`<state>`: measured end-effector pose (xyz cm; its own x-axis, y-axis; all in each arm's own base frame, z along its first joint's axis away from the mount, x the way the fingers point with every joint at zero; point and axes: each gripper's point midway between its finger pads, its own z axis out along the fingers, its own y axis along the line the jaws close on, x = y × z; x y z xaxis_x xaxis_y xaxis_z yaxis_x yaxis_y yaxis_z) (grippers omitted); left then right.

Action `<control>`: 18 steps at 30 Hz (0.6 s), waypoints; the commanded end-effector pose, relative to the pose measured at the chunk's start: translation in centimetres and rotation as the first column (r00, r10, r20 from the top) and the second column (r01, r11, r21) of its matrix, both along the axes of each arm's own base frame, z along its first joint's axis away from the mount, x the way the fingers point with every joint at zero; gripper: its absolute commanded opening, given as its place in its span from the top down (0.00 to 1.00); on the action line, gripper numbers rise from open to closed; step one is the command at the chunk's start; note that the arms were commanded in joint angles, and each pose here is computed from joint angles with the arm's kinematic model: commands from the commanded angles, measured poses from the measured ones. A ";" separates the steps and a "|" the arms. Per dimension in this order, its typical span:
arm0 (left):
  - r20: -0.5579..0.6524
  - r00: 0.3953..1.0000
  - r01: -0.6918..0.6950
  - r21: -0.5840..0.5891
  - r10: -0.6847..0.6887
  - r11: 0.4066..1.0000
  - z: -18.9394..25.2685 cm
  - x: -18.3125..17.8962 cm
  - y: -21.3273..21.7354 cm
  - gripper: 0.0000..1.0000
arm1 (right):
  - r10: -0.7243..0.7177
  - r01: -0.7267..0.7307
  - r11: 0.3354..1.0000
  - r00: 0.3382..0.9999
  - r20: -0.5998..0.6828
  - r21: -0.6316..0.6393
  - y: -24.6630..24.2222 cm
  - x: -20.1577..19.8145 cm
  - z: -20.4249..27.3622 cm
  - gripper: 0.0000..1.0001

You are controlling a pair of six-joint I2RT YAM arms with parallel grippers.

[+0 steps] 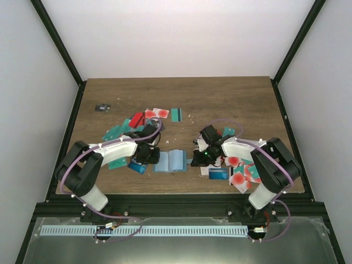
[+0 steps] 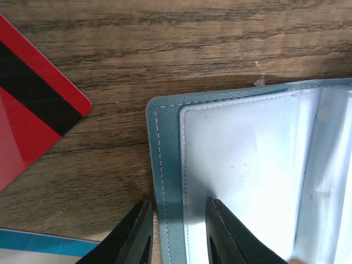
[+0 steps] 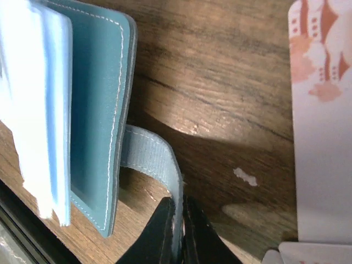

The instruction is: Put the credit cards into the card holder

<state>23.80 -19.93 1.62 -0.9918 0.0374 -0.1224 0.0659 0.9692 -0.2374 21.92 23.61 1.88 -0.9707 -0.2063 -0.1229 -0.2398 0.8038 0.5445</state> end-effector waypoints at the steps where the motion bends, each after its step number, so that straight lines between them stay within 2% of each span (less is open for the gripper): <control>1: -0.041 0.998 -0.046 0.068 0.048 0.997 -1.0 -1.3 1.8 0.70 | 0.014 -0.012 0.999 0.999 0.032 -0.048 -0.5 1.2 0.2 0.99; 4: -0.024 0.999 -0.044 0.035 0.045 0.998 0.3 -1.1 1.3 0.65 | 0.026 -0.025 0.999 0.999 0.042 -0.026 -0.1 1.3 1.6 0.98; 8: -0.010 0.999 -0.032 -0.019 0.031 0.999 2.1 -0.9 0.3 0.59 | 0.046 -0.046 0.999 0.998 0.037 0.008 0.5 1.1 3.2 0.91; 12: 0.004 1.000 -0.012 -0.053 0.013 0.999 3.6 -0.6 -0.4 0.57 | 0.048 -0.049 0.998 0.998 0.041 0.029 0.6 0.9 4.8 0.84; 14: 0.014 1.000 -0.004 -0.061 0.005 0.998 4.3 -0.4 -0.6 0.56 | 0.042 -0.044 0.999 0.997 0.059 0.029 0.5 1.0 5.7 0.80; 18: 0.028 1.000 0.014 -0.081 -0.012 0.997 5.8 -0.2 -0.9 0.54 | 0.010 -0.008 1.000 0.996 0.092 -0.016 -0.4 1.3 6.8 0.65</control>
<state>23.49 -20.32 5.35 -0.9906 0.0180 -0.1357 0.0564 0.9570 -0.2846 22.53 23.87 6.53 -0.9553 -0.2399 -0.1729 -0.2956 0.7877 0.5405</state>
